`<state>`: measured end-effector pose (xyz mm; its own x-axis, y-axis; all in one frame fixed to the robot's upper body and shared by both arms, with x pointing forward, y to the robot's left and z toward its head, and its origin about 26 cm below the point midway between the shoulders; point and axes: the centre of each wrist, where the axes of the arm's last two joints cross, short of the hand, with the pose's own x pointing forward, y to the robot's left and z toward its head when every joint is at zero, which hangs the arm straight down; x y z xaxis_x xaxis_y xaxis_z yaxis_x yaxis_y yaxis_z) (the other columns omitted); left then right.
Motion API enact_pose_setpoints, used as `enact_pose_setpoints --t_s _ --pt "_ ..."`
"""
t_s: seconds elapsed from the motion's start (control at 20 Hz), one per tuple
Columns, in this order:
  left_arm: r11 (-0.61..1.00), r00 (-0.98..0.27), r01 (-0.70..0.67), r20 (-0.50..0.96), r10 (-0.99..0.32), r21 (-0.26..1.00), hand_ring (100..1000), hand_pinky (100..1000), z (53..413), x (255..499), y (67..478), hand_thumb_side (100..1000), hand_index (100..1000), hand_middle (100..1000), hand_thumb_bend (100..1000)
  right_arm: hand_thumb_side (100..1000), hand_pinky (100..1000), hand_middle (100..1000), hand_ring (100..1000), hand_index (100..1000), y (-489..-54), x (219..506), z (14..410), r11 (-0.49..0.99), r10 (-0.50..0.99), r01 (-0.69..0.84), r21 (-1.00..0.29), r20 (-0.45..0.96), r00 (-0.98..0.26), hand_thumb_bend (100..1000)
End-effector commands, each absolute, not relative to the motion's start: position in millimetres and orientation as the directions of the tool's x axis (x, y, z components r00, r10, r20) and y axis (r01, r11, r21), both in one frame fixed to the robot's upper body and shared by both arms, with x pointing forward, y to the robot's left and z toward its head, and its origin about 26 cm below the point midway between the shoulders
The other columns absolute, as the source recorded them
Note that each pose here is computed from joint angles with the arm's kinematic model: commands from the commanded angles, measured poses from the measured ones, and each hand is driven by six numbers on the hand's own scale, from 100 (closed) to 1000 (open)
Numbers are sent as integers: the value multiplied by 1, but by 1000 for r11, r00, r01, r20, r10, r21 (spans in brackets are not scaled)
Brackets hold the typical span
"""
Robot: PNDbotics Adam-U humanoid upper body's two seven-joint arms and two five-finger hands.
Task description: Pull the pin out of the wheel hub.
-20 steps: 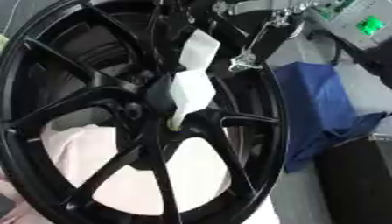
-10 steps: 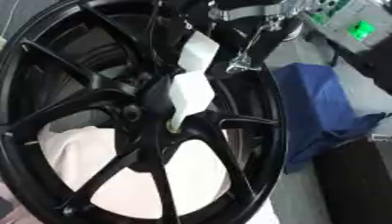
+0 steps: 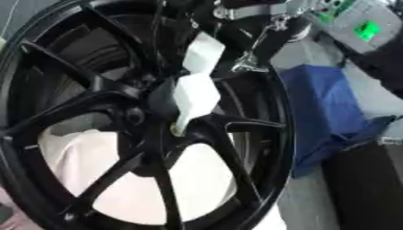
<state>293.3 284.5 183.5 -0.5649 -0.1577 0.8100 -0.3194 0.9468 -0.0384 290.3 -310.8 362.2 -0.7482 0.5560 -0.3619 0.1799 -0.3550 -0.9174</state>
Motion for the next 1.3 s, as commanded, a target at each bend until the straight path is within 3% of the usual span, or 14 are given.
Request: enact_pose_setpoints --t_s 0.05,0.95,1.3 --pt "946 -586 -322 792 -173 -32 435 698 191 292 285 610 716 460 330 100 871 729 835 799 -313 288 371 -366 561 192 -911 -381 -735 425" --pt "943 -582 -330 795 -168 -42 433 701 189 291 285 614 716 460 324 100 854 479 747 537 -314 294 368 -309 570 151 -939 -310 -761 198" --pt "942 -579 -332 798 -168 -43 433 703 188 291 285 615 716 460 321 100 845 426 722 460 -313 293 374 -271 576 168 -948 -300 -760 187"
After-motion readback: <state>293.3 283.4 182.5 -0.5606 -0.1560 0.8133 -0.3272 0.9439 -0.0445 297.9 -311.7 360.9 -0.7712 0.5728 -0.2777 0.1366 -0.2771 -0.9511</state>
